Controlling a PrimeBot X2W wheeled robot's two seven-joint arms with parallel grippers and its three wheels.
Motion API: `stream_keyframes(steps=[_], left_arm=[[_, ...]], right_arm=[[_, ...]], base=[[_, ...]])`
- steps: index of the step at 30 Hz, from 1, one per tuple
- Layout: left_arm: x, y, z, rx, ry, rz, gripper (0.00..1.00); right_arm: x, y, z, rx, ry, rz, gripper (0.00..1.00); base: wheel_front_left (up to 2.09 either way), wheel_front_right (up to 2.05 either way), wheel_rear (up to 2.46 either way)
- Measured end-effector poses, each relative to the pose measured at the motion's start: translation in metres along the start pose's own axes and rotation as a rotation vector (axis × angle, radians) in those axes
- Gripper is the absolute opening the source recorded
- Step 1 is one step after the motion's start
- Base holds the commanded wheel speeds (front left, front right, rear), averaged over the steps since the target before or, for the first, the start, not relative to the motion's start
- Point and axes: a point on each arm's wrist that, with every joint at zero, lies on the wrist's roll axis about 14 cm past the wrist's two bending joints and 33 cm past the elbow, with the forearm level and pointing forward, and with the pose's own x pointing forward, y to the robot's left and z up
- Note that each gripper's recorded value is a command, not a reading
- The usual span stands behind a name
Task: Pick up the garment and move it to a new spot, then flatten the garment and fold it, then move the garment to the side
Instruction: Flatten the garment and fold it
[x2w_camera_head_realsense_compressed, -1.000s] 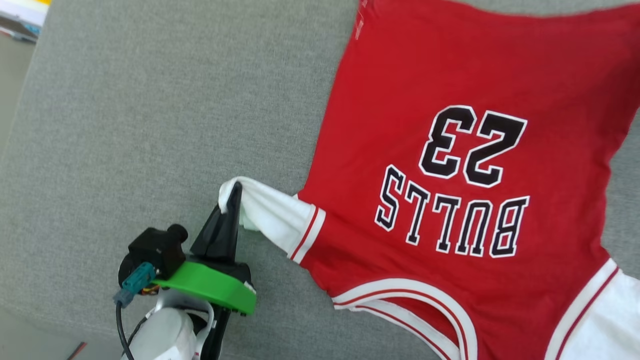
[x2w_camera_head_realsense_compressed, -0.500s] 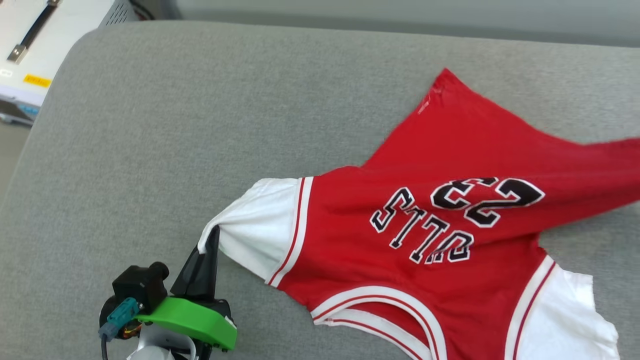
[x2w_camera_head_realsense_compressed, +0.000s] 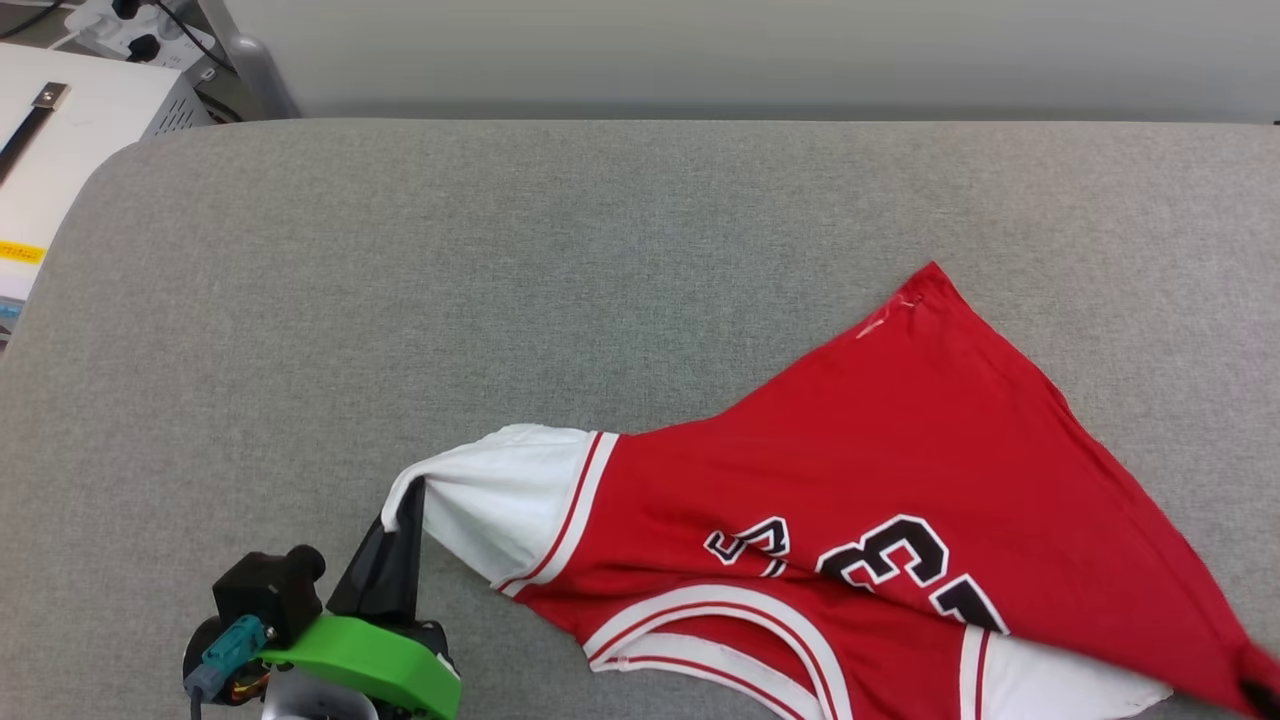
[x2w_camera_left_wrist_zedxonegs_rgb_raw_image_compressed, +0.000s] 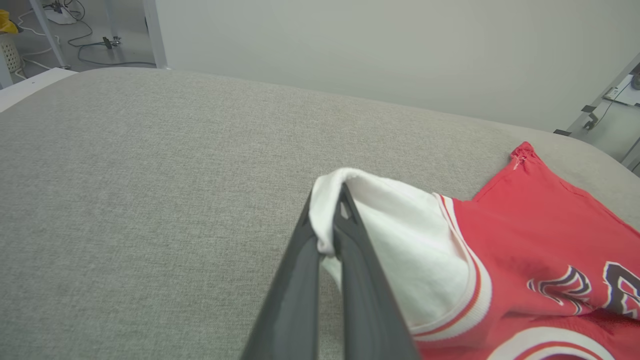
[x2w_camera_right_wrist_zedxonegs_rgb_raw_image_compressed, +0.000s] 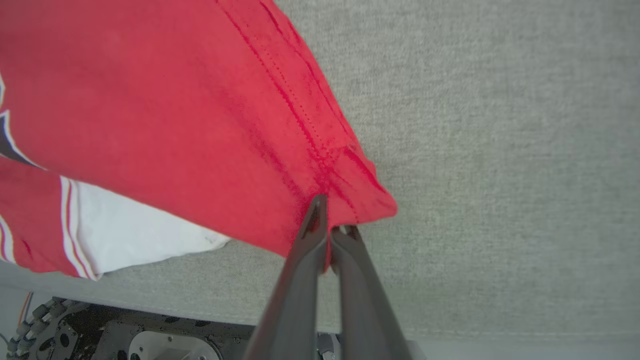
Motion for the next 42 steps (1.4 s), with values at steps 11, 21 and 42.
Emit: stream_keyframes(steps=[11, 21, 42], left_arm=[[0.003, 0.000, -0.001, 0.007, 0.007, -0.002, 0.00], [0.003, 0.001, -0.006, 0.002, 0.020, 0.002, 0.00], [0.036, 0.010, -0.009, 0.007, 0.003, 0.018, 0.00]], right_arm=[[0.001, 0.013, -0.029, 0.030, 0.016, -0.018, 1.00], [-0.010, 0.036, 0.109, -0.201, -0.333, 0.011, 1.00], [0.130, 0.127, 0.175, -0.612, 0.101, 0.124, 1.00]], base=[[0.00, 0.00, 0.00], [0.00, 0.00, 0.00], [0.00, 0.00, 0.00]])
